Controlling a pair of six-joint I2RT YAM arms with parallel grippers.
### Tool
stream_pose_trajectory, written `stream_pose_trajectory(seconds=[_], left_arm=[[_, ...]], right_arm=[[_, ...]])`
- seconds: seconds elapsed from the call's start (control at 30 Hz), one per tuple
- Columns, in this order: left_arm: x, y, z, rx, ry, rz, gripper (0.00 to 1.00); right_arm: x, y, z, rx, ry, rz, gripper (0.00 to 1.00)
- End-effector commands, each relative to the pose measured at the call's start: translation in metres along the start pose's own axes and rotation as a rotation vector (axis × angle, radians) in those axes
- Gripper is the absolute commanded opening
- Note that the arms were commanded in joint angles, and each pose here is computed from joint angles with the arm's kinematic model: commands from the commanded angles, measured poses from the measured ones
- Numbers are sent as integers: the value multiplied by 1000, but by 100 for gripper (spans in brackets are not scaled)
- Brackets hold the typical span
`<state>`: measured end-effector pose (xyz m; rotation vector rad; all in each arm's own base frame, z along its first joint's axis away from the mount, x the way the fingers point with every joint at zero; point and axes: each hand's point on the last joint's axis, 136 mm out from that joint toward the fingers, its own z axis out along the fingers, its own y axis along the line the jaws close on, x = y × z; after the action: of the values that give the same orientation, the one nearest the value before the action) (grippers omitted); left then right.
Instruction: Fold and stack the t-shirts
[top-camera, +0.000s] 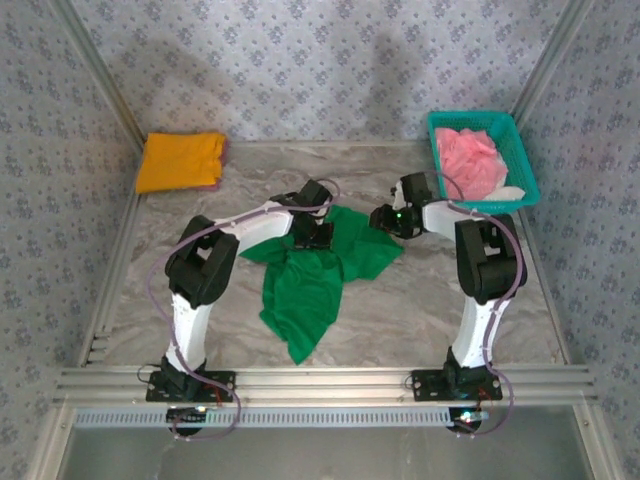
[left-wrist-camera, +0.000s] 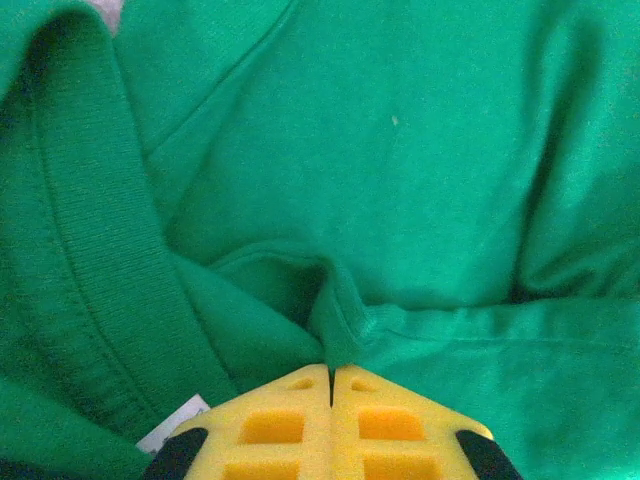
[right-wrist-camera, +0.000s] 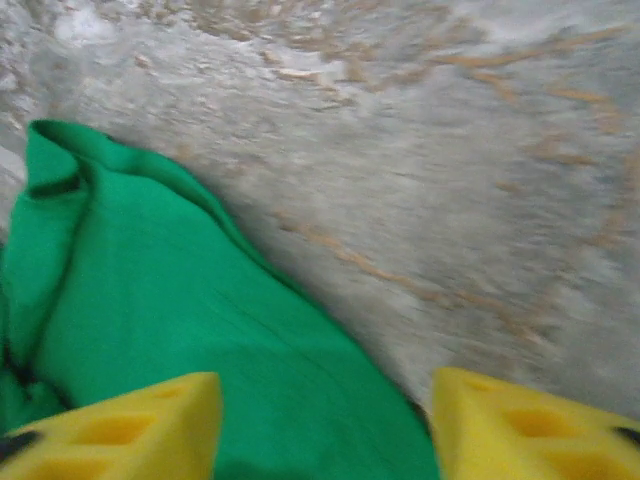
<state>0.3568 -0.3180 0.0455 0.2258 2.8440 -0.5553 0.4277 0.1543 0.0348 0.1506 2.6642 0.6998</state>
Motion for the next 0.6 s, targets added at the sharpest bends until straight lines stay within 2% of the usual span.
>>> stream_pose_trajectory(seconds=[0.0,0.07,0.13,0.2,0.3,0.4,0.5,0.53,0.57], left_arm=[[-12,8,-35,-13,-81,3,0],[-18,13,-50,0,-115,-8,0],[-26,15,-72,26,-170,-4,0],[-33,15,-95,49,-223,20,0],[-37,25,-120,34,-244,36,0],[-36,43,-137,33,-267,12,0],[-28,40,-148,97,-279,67,0],[-25,36,-145,127,-273,78,5],[-24,30,-140,163,-262,79,23]], right_arm=[[5,8,3,-35,32,26,26],[2,6,-4,-26,14,45,16],[-4,5,-15,-34,-19,66,0],[-11,2,-28,-34,-63,78,0],[-19,-4,-43,-17,-107,94,0],[-24,-7,-53,-11,-132,102,0],[-22,0,-54,-38,-118,91,0],[-20,3,-50,-48,-94,84,0],[-17,8,-44,-59,-66,71,10]])
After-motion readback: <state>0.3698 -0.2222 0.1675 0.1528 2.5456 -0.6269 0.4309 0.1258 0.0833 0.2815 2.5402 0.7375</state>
